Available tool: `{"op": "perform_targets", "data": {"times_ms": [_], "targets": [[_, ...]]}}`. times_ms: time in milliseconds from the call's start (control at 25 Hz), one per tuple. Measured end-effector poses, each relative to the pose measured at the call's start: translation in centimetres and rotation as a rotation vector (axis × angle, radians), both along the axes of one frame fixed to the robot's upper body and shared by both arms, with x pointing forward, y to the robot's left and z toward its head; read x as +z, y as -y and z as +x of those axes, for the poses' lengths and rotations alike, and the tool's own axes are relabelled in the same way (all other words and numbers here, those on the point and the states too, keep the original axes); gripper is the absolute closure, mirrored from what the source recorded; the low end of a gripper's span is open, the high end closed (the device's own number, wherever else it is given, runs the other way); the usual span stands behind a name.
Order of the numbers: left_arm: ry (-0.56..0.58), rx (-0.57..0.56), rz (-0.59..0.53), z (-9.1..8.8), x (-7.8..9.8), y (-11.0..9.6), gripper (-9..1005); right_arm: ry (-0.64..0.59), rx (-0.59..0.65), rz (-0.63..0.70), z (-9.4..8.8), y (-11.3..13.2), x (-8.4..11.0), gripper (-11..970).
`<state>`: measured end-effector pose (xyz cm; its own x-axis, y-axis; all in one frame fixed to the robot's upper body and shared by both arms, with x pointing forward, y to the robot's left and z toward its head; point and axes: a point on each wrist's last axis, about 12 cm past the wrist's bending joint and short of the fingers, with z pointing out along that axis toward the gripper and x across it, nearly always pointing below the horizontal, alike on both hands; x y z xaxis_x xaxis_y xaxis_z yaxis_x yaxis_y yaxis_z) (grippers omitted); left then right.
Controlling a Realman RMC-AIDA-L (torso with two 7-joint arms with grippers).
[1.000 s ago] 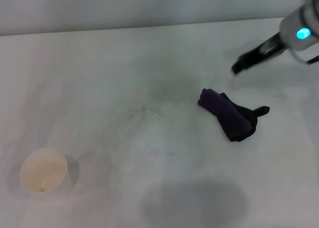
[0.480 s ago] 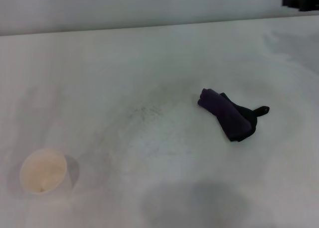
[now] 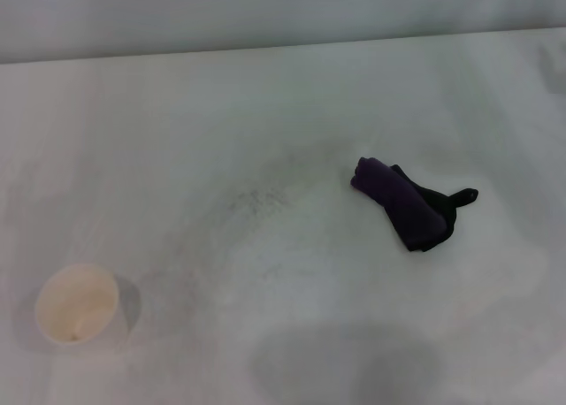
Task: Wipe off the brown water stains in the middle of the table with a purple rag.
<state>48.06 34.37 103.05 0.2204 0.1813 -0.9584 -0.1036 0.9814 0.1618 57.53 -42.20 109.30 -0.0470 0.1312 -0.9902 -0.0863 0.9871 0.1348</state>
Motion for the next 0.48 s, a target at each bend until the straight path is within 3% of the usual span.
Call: {"op": "perform_targets", "data": {"times_ms": [200, 480], "targets": [[-0.014, 0.001, -0.006, -0.2, -0.3, 0.1, 103, 0.064, -0.01, -0.087, -1.2, -2.2, -1.7, 554], [0.005, -0.041, 0.006, 0.4, 0.2, 0.6, 103, 0.131, -0.053, -0.092, -3.6, -4.2, -4.1, 542]]}}
